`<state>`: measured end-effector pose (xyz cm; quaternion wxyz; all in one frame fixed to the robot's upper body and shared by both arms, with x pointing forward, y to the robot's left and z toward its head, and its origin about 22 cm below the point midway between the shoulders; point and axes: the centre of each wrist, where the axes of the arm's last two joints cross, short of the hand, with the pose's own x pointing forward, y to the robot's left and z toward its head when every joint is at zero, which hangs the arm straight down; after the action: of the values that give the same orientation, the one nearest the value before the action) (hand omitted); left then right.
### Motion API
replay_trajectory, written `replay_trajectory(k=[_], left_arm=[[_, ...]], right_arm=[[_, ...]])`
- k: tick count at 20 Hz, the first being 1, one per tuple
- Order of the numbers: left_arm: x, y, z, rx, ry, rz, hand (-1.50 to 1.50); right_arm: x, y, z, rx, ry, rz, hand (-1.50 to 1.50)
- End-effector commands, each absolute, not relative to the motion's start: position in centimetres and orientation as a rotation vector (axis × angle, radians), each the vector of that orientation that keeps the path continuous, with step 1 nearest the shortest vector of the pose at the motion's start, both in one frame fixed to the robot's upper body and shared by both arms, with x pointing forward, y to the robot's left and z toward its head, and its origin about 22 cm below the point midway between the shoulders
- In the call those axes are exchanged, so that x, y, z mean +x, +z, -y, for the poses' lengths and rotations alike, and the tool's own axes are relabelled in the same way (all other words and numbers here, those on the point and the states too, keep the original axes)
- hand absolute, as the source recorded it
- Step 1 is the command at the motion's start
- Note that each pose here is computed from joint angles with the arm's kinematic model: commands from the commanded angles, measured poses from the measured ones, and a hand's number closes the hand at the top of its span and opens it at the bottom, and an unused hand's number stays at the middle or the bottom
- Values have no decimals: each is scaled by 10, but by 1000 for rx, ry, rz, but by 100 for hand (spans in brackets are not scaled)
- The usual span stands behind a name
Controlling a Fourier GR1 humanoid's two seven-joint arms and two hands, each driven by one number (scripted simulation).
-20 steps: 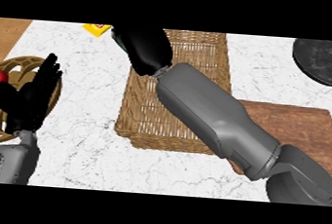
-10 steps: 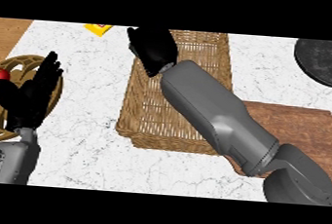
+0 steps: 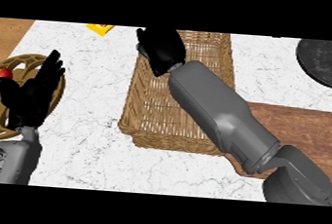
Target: Pick the eggplant from the cutting board and place it in the basket
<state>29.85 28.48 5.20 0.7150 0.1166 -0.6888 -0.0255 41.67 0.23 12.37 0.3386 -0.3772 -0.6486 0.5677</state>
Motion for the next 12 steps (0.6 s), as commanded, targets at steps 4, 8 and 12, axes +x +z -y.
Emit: replay_trajectory(k=[4,8,12], left_arm=[[304,60,-268,264,-67,1549,0],[310,53,-273,253,-55,1538,0],[296,49,-275,242,-64,1533,0]], right_arm=[[419,100,12,-1050,1531,1605,150],[426,99,22,-1058,1531,1593,150],[425,95,23,-1052,1544,1572,150]])
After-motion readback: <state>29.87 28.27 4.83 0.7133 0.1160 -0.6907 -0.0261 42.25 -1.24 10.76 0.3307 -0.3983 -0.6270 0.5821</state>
